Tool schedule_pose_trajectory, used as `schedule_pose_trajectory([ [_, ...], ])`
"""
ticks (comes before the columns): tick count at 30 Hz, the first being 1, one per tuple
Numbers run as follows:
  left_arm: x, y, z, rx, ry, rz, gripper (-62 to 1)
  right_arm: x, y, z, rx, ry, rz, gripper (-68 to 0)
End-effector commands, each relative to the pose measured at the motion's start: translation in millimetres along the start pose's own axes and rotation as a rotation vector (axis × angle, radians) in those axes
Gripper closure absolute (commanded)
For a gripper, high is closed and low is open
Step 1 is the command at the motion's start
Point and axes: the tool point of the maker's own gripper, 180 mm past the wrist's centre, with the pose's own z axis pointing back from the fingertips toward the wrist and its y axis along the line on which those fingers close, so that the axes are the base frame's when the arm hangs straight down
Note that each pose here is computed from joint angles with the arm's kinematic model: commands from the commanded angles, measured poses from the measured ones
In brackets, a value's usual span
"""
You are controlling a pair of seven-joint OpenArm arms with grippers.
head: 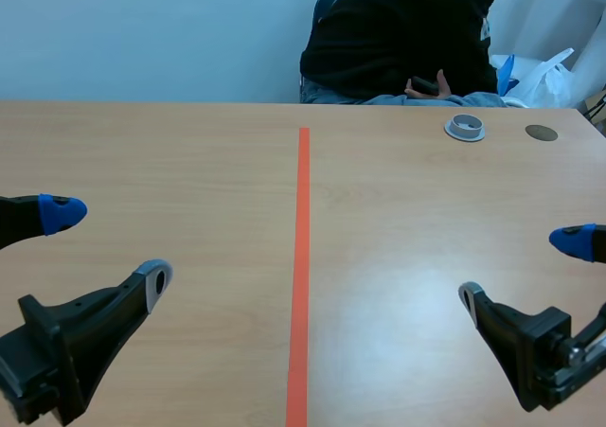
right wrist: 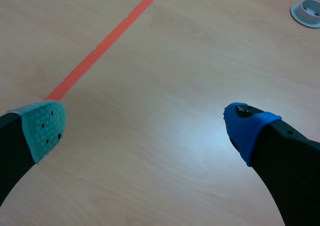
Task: Sort the leaf by its shape. The table is split by an orange tape line. A compound leaf with several leaflets goes to the left side, a simple leaf with one blade goes to the right side. Return to the home posture when a red brick is placed on the table.
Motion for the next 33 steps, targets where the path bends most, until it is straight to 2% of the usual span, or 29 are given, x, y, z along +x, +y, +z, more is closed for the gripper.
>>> schedule_pose_trajectory([
  [1,10.3,-1.7,1.2,-0.01,-0.037,-0.002,-62.3,17.8,-2.0,0.1,0.001,-0.06,0.015,-67.9],
  [33,10.2,-1.7,1.3,-0.011,-0.036,-0.004,-62.3,21.5,-2.1,0.2,0.004,-0.069,0.024,-67.9],
])
